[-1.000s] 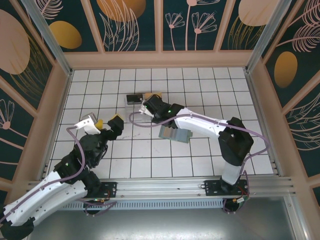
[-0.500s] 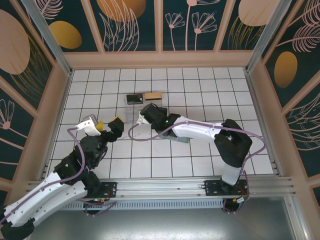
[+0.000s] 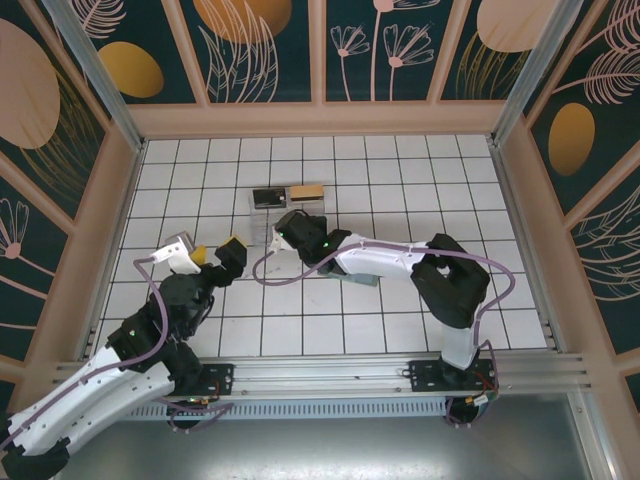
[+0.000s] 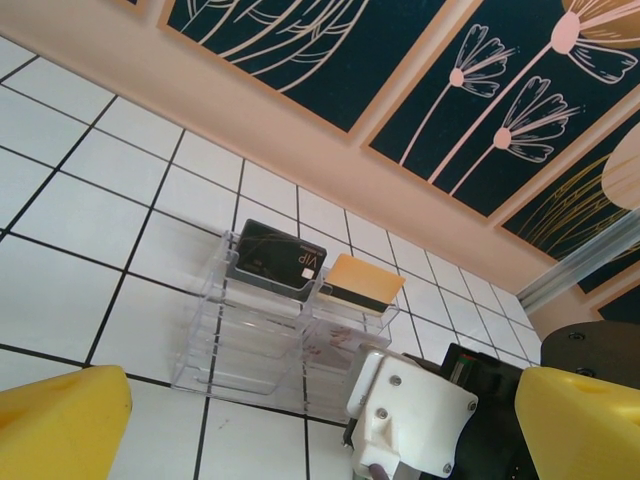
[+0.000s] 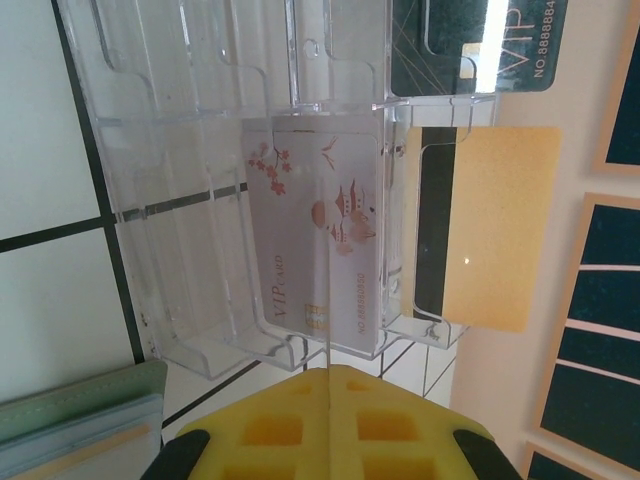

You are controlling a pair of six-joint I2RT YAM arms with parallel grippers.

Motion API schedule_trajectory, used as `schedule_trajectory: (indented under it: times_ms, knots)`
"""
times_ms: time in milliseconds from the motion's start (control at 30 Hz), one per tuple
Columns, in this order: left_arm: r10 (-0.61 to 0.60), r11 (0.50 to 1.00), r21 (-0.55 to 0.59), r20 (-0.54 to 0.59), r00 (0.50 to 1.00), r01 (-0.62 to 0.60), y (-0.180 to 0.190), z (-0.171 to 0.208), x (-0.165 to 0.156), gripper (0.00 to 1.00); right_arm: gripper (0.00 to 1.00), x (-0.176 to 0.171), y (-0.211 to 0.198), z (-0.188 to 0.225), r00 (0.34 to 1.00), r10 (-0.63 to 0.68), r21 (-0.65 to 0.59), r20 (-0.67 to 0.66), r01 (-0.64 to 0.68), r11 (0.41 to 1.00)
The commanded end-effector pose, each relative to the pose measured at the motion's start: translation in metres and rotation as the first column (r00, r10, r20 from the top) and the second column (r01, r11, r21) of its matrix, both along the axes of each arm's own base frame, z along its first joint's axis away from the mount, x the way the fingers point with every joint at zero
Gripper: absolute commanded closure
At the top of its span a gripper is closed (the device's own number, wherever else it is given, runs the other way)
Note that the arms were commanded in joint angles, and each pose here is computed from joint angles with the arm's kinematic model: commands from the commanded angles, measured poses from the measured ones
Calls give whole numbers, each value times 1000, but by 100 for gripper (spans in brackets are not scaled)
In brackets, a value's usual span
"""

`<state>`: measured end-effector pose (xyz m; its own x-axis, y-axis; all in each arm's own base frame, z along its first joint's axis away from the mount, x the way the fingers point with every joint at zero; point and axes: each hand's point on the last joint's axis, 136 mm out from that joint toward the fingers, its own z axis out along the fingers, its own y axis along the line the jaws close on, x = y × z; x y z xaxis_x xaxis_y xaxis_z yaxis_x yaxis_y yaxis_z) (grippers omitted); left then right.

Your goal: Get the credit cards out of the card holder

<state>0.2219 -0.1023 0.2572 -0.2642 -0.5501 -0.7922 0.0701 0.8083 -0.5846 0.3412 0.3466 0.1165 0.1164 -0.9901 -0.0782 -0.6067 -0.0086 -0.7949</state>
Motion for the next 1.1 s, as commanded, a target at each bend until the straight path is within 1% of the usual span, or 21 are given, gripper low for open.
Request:
schedule_trajectory:
  times_ms: [0, 633, 1067]
  knots:
    - [14, 1000, -2, -4, 1000, -14, 4, -3, -1, 1, 100, 8, 10, 9, 1000, 4, 31, 22, -4, 1000]
    - [26, 1000, 4, -10, 1000, -26, 7, -5, -2, 1, 100, 17, 19, -1, 1000, 10, 40, 5, -10, 999]
    - [31, 1000, 7, -14, 999, -31, 8, -8, -2, 1, 100, 18, 9, -15, 1000, -5, 30, -25, 6, 1000]
